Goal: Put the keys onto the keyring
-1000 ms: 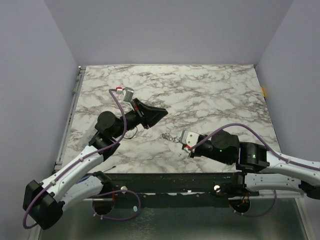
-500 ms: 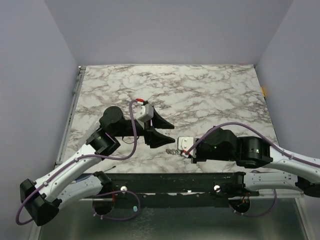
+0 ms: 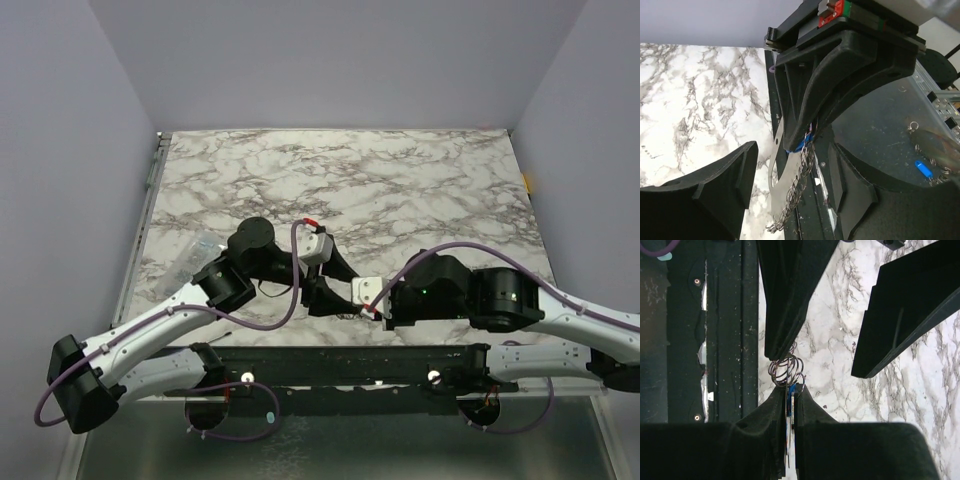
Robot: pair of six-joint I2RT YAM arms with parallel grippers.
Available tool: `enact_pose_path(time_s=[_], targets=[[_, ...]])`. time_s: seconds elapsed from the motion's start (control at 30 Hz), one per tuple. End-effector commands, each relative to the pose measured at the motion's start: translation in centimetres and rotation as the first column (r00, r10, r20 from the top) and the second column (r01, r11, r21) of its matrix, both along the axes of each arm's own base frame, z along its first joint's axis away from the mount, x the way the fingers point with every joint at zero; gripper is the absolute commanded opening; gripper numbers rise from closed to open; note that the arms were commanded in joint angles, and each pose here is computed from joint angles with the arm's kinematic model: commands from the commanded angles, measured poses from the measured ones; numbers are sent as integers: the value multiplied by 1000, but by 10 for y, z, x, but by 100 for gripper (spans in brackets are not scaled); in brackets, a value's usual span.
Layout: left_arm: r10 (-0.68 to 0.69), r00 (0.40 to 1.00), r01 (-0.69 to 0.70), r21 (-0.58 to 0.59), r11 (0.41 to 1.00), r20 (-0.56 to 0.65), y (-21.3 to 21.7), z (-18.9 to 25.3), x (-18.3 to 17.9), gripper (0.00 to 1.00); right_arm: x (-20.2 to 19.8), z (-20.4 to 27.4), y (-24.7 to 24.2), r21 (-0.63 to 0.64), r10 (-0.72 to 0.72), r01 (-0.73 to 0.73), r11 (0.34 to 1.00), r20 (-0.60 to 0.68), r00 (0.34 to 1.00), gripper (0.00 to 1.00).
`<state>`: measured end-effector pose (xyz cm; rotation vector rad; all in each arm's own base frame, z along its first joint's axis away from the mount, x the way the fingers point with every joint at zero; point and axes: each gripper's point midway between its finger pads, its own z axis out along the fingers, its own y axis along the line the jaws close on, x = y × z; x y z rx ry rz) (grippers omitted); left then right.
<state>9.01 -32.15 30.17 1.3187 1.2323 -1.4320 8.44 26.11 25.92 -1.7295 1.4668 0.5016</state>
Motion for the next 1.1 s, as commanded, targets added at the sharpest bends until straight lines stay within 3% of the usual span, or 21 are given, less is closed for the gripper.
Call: enact_pose_path(time_s=[0.0, 0.3, 0.47, 0.57, 0.63, 0.7, 0.77, 1.07], targets=[[-57, 998, 57, 27, 998, -10, -5, -14, -8, 61, -5, 9, 4, 10, 33, -33, 999, -3, 999, 1], [-34, 999, 35, 48, 998, -22, -7, -24, -7, 55, -2, 14, 5, 14, 24, -24, 1000, 12, 1000, 1], [-29, 999, 31, 55, 998, -34, -6, -28, -7, 39, -1, 15, 5, 18, 21, -21, 1000, 16, 1000, 1], [-34, 999, 36, 61, 998, -40, -7, -30, -8, 37, 0, 18, 5, 27, 20, -21, 999, 21, 1000, 1], [-32, 999, 35, 64, 997, -41, -8, -31, -8, 29, 0, 18, 5, 27, 18, -19, 999, 22, 1000, 1], [-18, 999, 20, 64, 998, -36, -8, -31, -5, 9, 0, 17, 5, 23, 19, -19, 1000, 21, 1000, 1], [-3, 999, 5, 62, 998, -33, -9, -31, -3, 0, 0, 15, 5, 20, 18, -18, 1000, 20, 1000, 1], [119, 990, -116, 48, 992, -70, -13, -10, 22, 0, 25, 27, 0, 98, -95, 82, 992, 132, 987, 1]])
